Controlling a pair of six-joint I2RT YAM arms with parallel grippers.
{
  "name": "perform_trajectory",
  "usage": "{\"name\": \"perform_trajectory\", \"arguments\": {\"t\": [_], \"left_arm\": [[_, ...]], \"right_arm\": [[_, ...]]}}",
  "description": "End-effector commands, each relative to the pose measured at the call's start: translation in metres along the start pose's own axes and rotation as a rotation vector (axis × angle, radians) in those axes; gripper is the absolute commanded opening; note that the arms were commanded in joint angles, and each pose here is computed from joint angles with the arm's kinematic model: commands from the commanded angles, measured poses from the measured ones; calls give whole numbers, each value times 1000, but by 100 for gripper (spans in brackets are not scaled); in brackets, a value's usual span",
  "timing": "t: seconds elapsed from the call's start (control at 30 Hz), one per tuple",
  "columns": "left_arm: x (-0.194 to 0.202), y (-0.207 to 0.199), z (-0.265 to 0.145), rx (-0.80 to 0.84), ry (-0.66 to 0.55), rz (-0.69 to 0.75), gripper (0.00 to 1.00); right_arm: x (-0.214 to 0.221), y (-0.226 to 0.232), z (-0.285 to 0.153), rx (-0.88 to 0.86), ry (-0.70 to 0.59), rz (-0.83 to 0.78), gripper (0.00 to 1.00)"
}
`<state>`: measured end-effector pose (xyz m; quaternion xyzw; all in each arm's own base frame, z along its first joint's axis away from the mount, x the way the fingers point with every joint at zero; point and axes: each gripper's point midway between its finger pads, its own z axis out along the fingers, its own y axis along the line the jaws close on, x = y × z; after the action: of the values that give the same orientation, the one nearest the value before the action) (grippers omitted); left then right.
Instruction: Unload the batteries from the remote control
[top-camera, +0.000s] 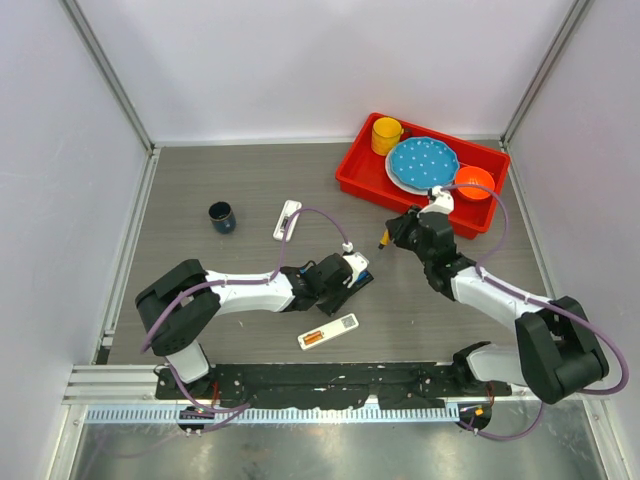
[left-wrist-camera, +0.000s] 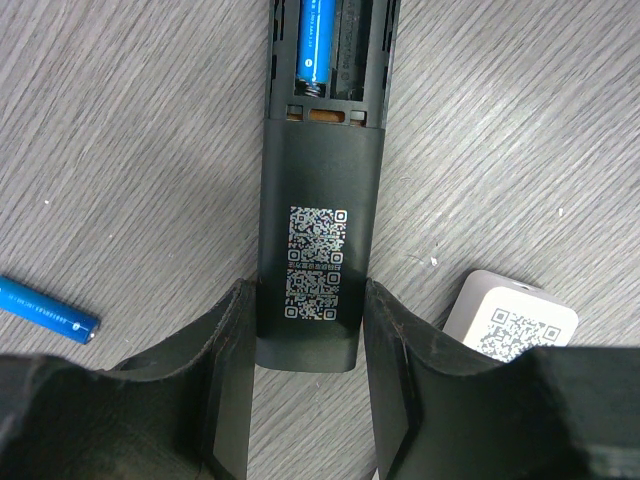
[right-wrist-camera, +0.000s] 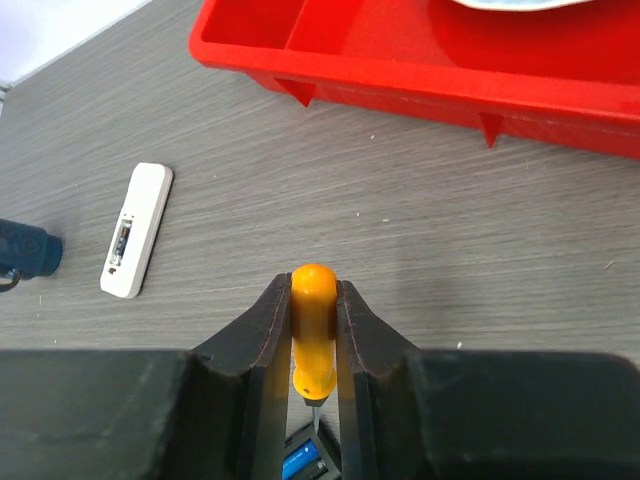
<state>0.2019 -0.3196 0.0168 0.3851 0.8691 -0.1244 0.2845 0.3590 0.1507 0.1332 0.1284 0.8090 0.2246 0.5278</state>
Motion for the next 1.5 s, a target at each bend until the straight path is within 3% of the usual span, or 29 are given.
{"name": "perform_trajectory", "arguments": {"t": [0.0,0.57,1.47], "left_arm": [[68,-8,10,34,208,27,0],[69,-9,10,37,211,29,0],[71,-9,12,39,221,31,0]], "right_arm": [[-12,18,-3,-86,-37,45,1],[15,22,3,-99,15,-9,1],[20,9,4,-46,17,-37,1]]}}
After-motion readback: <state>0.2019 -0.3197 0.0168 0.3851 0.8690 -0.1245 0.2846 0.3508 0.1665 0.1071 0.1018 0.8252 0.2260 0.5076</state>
